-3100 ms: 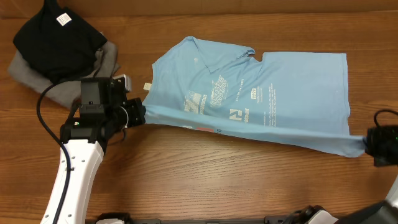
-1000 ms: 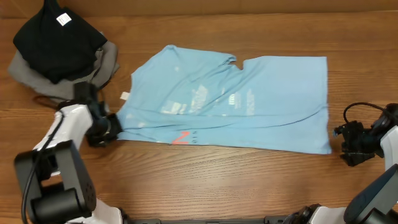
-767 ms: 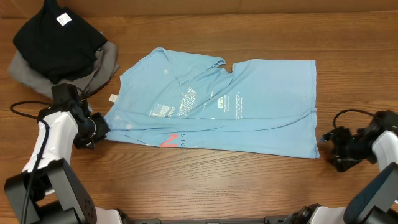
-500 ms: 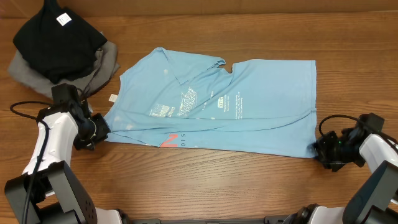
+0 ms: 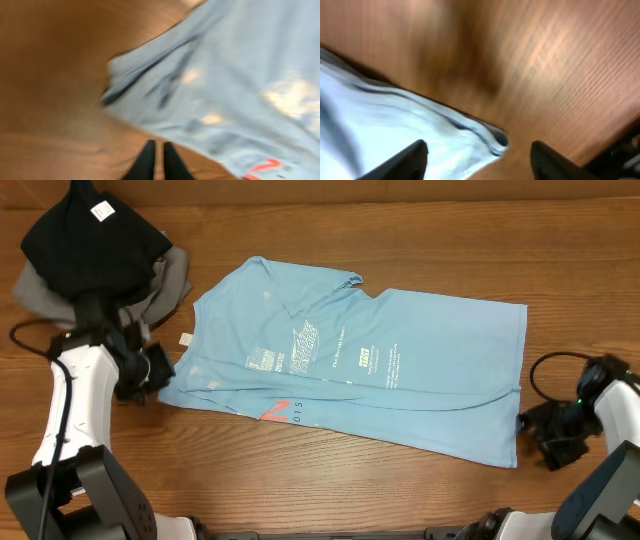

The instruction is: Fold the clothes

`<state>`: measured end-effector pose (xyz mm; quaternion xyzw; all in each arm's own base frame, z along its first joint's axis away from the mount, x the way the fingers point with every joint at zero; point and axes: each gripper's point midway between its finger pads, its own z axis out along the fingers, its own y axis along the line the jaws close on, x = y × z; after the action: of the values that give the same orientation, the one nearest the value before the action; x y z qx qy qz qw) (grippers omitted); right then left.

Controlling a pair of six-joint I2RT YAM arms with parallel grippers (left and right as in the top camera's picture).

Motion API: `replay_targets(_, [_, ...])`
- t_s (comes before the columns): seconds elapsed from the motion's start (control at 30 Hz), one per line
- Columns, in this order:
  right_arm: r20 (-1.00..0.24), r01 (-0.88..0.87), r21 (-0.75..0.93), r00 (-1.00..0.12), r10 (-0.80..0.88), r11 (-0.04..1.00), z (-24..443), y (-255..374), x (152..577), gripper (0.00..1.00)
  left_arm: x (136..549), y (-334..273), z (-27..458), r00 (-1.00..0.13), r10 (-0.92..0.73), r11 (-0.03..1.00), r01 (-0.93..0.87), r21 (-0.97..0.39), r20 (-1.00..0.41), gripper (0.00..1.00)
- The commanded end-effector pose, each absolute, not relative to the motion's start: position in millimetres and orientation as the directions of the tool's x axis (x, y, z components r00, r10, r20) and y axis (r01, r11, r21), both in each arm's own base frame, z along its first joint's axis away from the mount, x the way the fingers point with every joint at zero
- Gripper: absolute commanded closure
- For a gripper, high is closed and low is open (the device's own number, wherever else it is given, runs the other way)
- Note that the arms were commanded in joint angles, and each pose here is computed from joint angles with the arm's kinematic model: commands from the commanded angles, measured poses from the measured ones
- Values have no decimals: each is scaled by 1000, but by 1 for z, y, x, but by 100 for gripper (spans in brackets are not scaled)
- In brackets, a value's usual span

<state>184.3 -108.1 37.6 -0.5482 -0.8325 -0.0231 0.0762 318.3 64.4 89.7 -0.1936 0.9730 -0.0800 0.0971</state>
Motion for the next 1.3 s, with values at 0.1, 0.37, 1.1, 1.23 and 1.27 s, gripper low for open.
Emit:
replay_targets(0.1, [21, 801, 286, -553, 833, 525, 89, -117, 267, 28, 378, -8, 147, -911, -89, 967, 18, -256, -403, 71])
replay_targets(0.37, [-109, 581, 573, -645, 756, 578, 157, -104, 330, 27, 430, -97, 129, -839, 156, 955, 262, -137, -522, 49])
replay_targets(1.1, [-151, 557, 482, -708, 690, 677, 146, -93, 331, 27, 500, -160, 18, -798, 175, 936, 317, -155, -577, 53])
replay_targets(1.23, [-160, 556, 477, -706, 690, 680, 146, -95, 332, 26, 504, -160, 16, -790, 172, 938, 313, -145, -589, 58])
replay_targets(1.27, [-162, 555, 478, -706, 690, 681, 147, -95, 332, 27, 505, -160, 15, -789, 172, 939, 313, -145, -590, 59])
